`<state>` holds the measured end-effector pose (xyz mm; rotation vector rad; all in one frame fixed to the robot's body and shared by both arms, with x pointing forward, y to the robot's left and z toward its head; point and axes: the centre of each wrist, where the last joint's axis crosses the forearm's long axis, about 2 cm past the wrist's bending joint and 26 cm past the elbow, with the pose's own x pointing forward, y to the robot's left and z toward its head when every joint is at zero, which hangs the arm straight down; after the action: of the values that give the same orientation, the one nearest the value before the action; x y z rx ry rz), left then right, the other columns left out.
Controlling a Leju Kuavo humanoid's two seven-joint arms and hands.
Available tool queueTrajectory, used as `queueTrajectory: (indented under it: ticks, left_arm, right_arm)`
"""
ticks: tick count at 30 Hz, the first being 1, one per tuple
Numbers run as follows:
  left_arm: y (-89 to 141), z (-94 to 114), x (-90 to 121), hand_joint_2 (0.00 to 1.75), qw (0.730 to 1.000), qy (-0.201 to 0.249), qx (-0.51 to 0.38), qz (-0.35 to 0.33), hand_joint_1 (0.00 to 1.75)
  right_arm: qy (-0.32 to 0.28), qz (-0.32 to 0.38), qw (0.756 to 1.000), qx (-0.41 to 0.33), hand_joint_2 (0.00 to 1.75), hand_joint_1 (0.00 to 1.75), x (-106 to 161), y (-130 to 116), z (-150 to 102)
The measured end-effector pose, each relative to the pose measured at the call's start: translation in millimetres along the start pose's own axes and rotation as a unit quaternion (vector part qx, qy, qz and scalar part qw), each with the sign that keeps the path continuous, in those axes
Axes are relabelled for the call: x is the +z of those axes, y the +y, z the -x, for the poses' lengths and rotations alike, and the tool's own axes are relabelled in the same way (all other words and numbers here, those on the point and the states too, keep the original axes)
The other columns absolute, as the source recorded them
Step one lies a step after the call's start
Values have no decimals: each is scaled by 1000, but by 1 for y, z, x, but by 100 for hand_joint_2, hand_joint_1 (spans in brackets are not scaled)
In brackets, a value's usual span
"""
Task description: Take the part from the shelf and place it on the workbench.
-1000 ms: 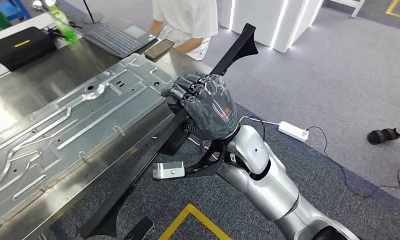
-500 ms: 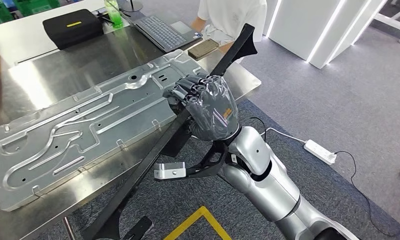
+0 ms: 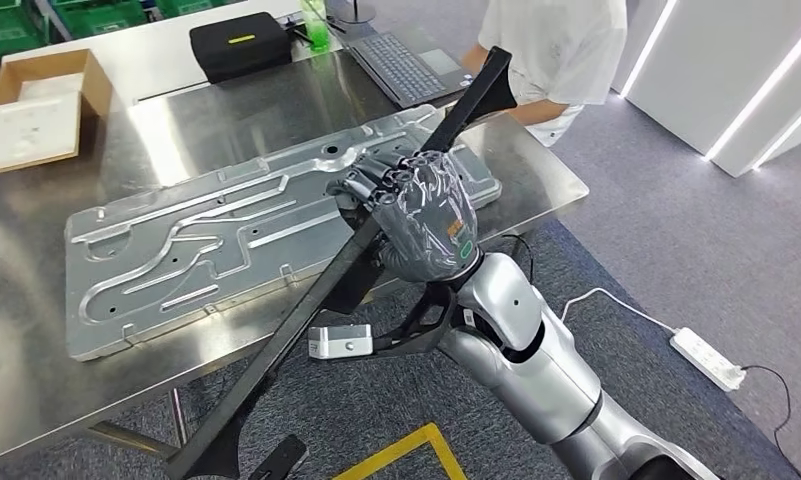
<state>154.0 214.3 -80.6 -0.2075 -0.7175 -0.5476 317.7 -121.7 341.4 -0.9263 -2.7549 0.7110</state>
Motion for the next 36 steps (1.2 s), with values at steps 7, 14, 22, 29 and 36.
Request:
queueTrajectory:
  ticks: [7, 14, 22, 29, 36]
  left_arm:
    - [-1, -1, 0, 175, 1000, -5, 0, -2, 0]
    - [0, -1, -1, 175, 1000, -7, -1, -4, 0]
    - [-1, -1, -1, 175, 1000, -7, -1, -5, 0]
    - [0, 0, 0, 175, 1000, -5, -2, -6, 0]
    - [0, 2, 1, 175, 1000, -3, -2, -10, 0]
  right_arm:
    - [8, 5, 1000, 3, 175, 175, 1, -1, 3]
    - [22, 5, 1000, 9, 175, 175, 7, -2, 10]
    - [35, 6, 999, 11, 175, 175, 13, -3, 16]
    - [40, 6, 999, 13, 175, 175, 15, -3, 19]
    - [57, 9, 998, 13, 175, 175, 19, -3, 24]
